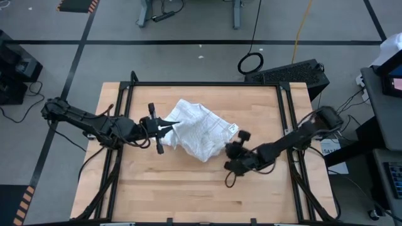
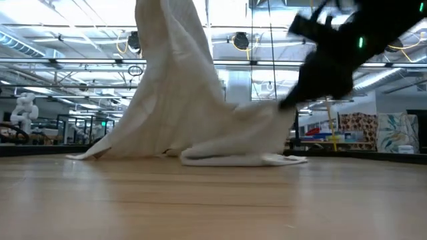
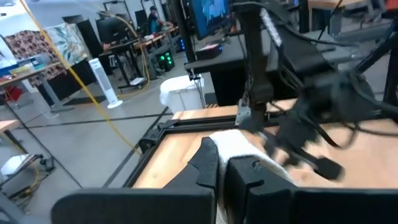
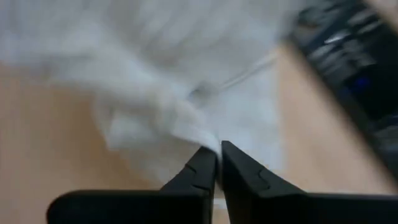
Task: Roll towel
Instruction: Fold the white towel
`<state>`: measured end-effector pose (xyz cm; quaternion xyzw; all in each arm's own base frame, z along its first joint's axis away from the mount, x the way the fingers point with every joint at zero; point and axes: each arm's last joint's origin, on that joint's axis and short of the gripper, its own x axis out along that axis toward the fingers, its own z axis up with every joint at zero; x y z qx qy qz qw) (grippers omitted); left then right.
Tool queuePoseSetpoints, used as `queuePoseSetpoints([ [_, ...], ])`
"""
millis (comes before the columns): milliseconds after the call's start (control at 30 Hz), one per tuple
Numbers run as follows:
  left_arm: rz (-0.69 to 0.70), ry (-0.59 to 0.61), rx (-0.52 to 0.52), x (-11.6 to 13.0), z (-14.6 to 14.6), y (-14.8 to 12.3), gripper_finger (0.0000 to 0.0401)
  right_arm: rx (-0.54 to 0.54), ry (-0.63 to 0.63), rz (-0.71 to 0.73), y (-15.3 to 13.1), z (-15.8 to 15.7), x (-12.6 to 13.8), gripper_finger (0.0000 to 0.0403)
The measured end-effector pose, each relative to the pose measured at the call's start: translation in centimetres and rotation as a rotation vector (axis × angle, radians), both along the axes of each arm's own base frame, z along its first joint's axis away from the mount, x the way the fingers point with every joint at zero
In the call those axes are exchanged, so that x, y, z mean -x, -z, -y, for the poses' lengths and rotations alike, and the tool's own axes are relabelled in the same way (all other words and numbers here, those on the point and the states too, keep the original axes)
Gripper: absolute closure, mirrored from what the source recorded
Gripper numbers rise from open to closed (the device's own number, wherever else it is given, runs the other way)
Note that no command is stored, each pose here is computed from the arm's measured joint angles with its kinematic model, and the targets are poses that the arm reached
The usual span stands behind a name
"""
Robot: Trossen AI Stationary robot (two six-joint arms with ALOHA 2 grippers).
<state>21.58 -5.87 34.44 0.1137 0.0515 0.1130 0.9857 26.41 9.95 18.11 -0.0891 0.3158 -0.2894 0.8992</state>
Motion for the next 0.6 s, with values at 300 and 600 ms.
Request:
queuePoseSetpoints([
  [300, 0.032, 0.231, -0.024, 1.3, 3.5, -1.1, 0.0393, 0.056, 0.072, 0.433, -11.5, 1.8, 6.2, 0.0396],
  [600, 0.030, 0.144, -0.064, 2.2, 3.9, -1.4, 0.0393, 0.099, 0.053, 0.446, -13.4, 2.9, 7.5, 0.0395],
])
